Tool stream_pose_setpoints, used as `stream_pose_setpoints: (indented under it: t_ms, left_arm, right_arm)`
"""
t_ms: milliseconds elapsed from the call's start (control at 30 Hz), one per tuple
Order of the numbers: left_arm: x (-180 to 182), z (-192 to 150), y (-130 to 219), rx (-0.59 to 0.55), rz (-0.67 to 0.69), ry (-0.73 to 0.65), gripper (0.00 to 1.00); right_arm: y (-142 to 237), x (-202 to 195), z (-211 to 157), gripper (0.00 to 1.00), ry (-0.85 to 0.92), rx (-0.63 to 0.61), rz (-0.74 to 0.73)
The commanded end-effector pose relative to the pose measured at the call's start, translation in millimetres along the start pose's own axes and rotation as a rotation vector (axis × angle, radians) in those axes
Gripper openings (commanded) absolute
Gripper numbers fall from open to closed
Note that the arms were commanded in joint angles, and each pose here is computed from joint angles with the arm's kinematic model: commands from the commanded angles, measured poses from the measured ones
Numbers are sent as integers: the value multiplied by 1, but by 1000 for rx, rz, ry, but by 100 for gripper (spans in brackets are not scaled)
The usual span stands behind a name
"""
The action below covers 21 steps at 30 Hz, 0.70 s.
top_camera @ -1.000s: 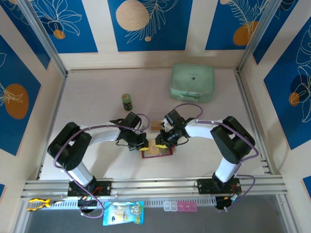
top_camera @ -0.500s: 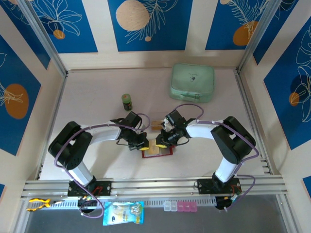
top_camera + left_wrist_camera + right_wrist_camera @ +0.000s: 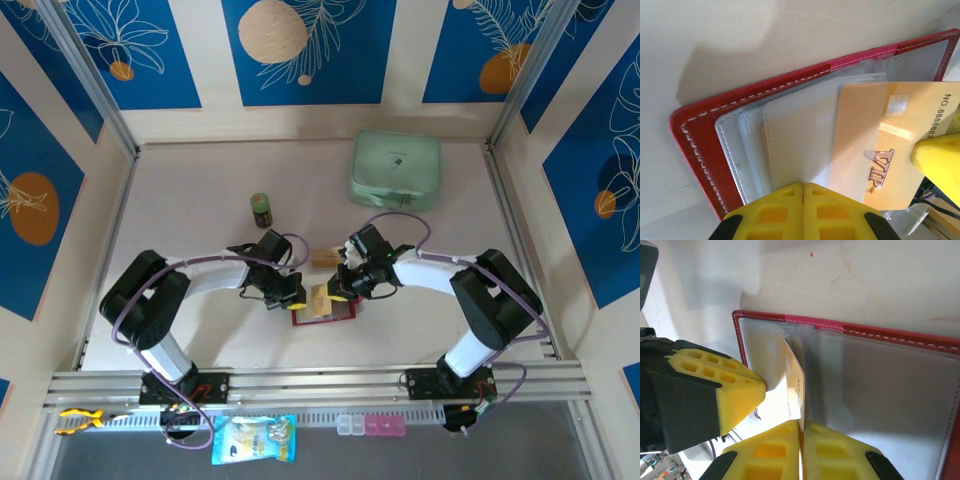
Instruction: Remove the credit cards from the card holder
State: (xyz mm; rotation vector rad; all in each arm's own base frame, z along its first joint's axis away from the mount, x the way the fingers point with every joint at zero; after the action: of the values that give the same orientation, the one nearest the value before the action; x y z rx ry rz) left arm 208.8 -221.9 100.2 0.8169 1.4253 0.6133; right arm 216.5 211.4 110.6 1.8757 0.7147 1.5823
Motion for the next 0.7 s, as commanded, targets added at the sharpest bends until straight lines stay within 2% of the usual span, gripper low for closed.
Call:
stream_pose_setpoints:
  t_ms: [0,333,467,667]
  left_arm:
    - [7,-5,-2,25,50,13,1]
    - [-22,10,18,-40,-19,-41,5]
    - [-30,13,28,-69,-29,-64,6]
    - [-23,16,42,-122,-12,-63,7]
  right_arm:
    - [7,-4,-6,6,4,-1,-21]
    - [46,6,-14,2,148,-65,-41]
    - [60,15,-18,1,358,-36,-69]
    - [78,22,-13,0,705,12,-282]
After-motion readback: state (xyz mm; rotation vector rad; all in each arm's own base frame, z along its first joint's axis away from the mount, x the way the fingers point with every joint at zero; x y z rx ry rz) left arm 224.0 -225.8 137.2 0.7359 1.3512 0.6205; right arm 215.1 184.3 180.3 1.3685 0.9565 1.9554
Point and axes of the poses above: each hand's point on the last joint's axis, 136 mm out from that joint toward the fingers, its own y axis back along the fingers, its own x axis along the line the jaws close on, z = x × y, the point moved 9 cm from there along y, back along the fingers, and after that the axes turned 8 degrees about -y, right-handed, at the moved point
